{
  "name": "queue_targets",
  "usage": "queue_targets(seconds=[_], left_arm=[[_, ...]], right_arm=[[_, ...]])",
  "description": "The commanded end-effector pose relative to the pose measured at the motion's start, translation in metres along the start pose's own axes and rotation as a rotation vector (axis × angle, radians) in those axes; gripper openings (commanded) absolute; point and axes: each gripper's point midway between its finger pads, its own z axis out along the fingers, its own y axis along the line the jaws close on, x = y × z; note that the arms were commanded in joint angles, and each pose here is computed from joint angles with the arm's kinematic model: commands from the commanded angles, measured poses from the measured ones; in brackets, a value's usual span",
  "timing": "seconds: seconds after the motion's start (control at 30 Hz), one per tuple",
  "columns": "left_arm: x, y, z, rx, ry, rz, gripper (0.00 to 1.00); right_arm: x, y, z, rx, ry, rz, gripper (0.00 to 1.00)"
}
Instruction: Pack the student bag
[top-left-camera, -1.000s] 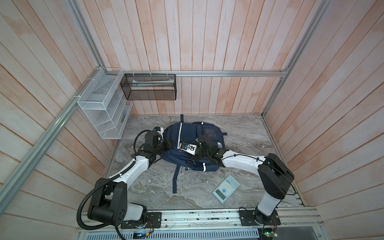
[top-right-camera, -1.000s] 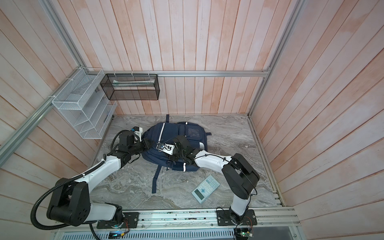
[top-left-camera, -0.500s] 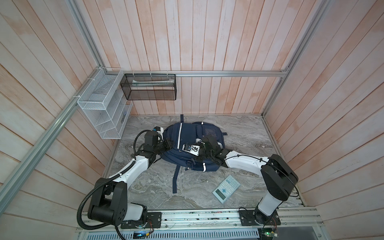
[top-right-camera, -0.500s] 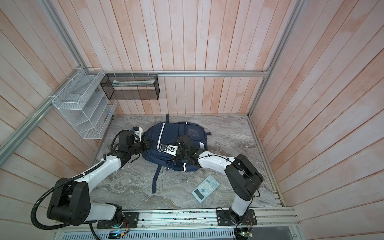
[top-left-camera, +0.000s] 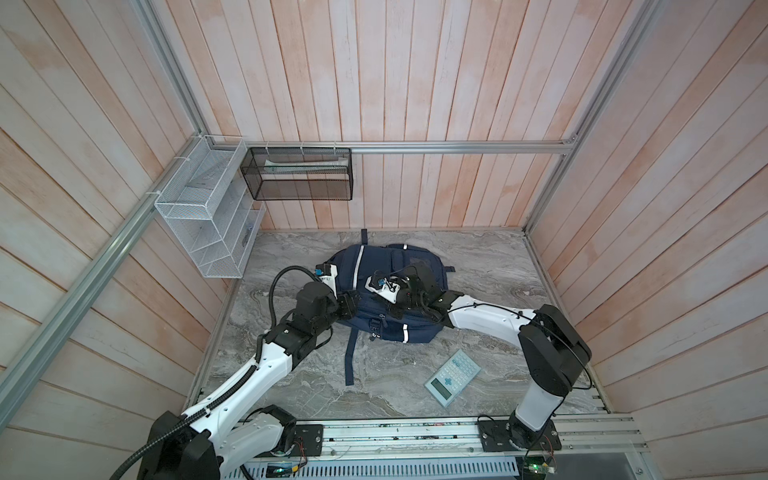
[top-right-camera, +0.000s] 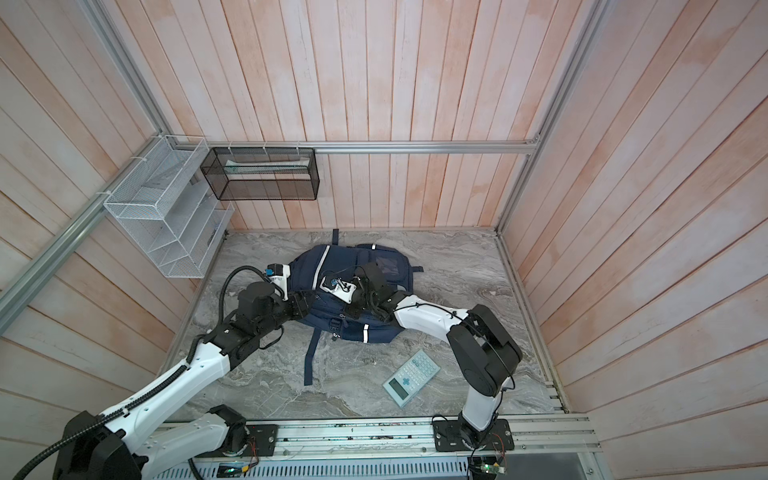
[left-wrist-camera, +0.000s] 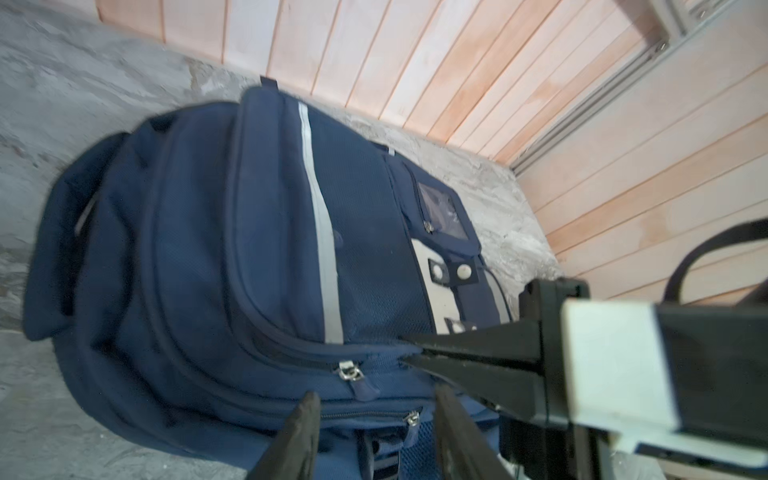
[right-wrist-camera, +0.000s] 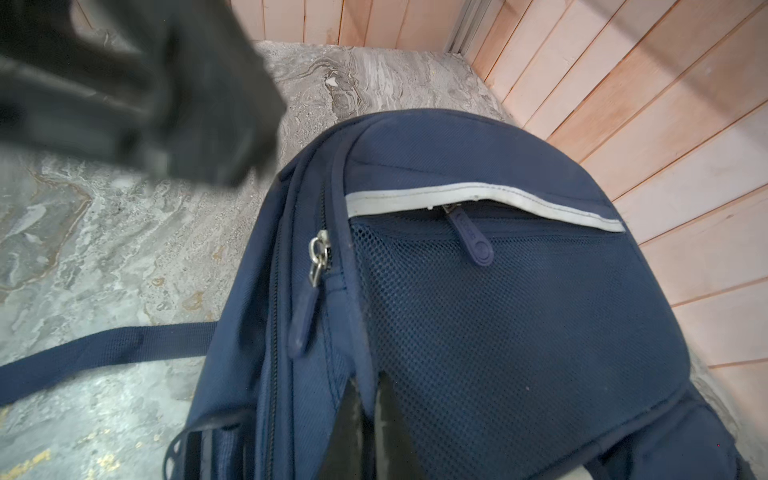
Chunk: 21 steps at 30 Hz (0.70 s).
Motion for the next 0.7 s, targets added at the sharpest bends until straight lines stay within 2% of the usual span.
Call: queue_targets(seconds=[0.0,0.23,0.4,0.47,0.67], left_arm=[[0.011,0.011,0.014,-0.059,0.013,0.022,0.47],[0.017,0.007,0.034,-0.077,0.039,0.050,0.47],[0.028,0.012,0.051,-0.138,0.081,0.079,0.45],[0.031,0.015,0.056,-0.150,0.088,0.078,0.38],[0.021,0.027,0.053,-0.226,0.094,0.107,0.05]], right_arm=[[-0.045,0.006,-0.010,-0.060,-0.145,0.039,0.00],[-0.050,0.008,-0.010,-0.081,-0.162,0.061,0.00],[-0.046,0.017,-0.005,-0.116,-0.154,0.086,0.00],[-0.044,0.022,-0.004,-0.127,-0.149,0.088,0.00],[-0.025,0.025,-0.005,-0.110,-0.099,0.098,0.00]])
